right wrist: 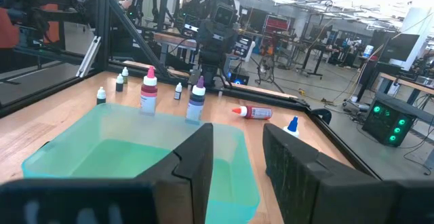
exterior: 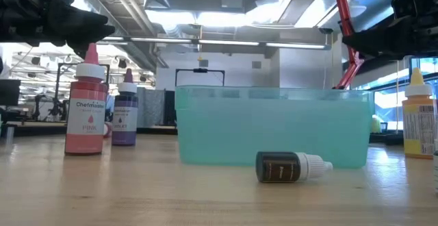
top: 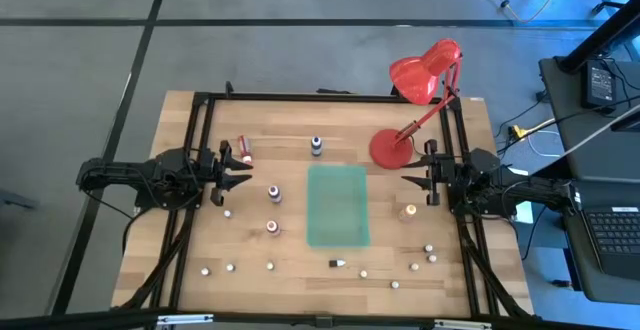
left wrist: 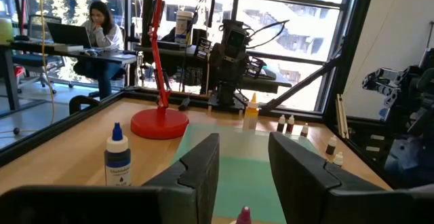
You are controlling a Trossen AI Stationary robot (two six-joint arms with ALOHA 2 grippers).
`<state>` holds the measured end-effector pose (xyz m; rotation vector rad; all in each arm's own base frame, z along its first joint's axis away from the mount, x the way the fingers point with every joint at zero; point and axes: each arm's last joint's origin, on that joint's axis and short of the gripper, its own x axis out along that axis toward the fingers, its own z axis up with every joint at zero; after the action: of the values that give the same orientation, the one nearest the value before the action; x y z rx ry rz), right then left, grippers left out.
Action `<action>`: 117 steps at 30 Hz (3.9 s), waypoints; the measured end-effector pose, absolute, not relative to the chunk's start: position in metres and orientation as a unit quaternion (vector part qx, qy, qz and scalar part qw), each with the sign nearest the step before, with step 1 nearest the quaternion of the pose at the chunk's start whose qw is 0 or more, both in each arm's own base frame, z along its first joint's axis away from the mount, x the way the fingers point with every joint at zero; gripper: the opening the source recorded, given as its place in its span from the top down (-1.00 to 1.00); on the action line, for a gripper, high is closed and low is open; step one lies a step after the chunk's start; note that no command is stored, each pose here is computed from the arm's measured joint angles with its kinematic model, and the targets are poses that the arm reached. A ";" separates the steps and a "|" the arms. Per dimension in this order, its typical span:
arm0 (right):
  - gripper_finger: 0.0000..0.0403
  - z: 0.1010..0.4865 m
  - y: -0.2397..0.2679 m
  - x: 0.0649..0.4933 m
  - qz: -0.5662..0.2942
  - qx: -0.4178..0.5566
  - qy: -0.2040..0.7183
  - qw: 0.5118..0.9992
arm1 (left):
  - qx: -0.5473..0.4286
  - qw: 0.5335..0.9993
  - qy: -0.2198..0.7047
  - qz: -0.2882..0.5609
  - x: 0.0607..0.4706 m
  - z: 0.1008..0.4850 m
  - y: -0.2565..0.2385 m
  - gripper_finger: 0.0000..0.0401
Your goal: Pick & Place food coloring
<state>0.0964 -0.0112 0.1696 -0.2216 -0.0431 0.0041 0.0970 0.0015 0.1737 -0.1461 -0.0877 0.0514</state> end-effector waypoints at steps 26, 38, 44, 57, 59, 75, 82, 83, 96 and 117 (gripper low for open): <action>0.35 0.170 -0.011 0.096 0.002 -0.111 -0.022 0.994 | -0.073 0.996 -0.044 0.026 0.097 0.174 0.002 0.38; 0.35 0.170 -0.011 0.096 0.002 -0.111 -0.022 0.994 | -0.073 0.996 -0.044 0.025 0.097 0.174 0.002 0.38; 0.35 0.170 -0.011 0.096 0.002 -0.111 -0.023 0.994 | -0.073 0.996 -0.044 0.026 0.097 0.174 0.002 0.38; 0.35 0.170 -0.011 0.096 0.003 -0.046 -0.021 0.999 | -0.073 0.996 -0.044 0.030 0.097 0.174 0.002 0.38; 0.35 0.170 -0.011 0.096 0.003 -0.045 -0.021 0.999 | -0.073 0.996 -0.044 0.031 0.097 0.174 0.002 0.39; 0.35 0.170 -0.011 0.096 0.003 -0.045 -0.021 0.999 | -0.072 0.996 -0.044 0.031 0.097 0.174 0.002 0.38; 0.35 0.170 -0.011 0.096 0.003 -0.060 -0.021 0.998 | -0.043 0.998 -0.043 0.035 0.097 0.174 0.002 0.38; 0.35 0.170 -0.011 0.096 0.003 -0.060 -0.022 0.998 | -0.043 0.997 -0.044 0.038 0.097 0.174 0.002 0.38; 0.35 0.170 -0.013 0.096 -0.036 -0.045 -0.019 0.998 | 0.010 0.992 -0.040 0.120 0.096 0.174 0.007 -0.13; 0.35 0.168 -0.014 0.096 -0.037 -0.031 -0.014 0.999 | -0.036 0.984 -0.142 0.102 0.094 0.194 0.006 -0.39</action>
<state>0.0964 -0.0136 0.1684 -0.0610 -0.0274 -0.0736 0.0942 0.0059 0.1936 -0.0717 -0.2846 0.2045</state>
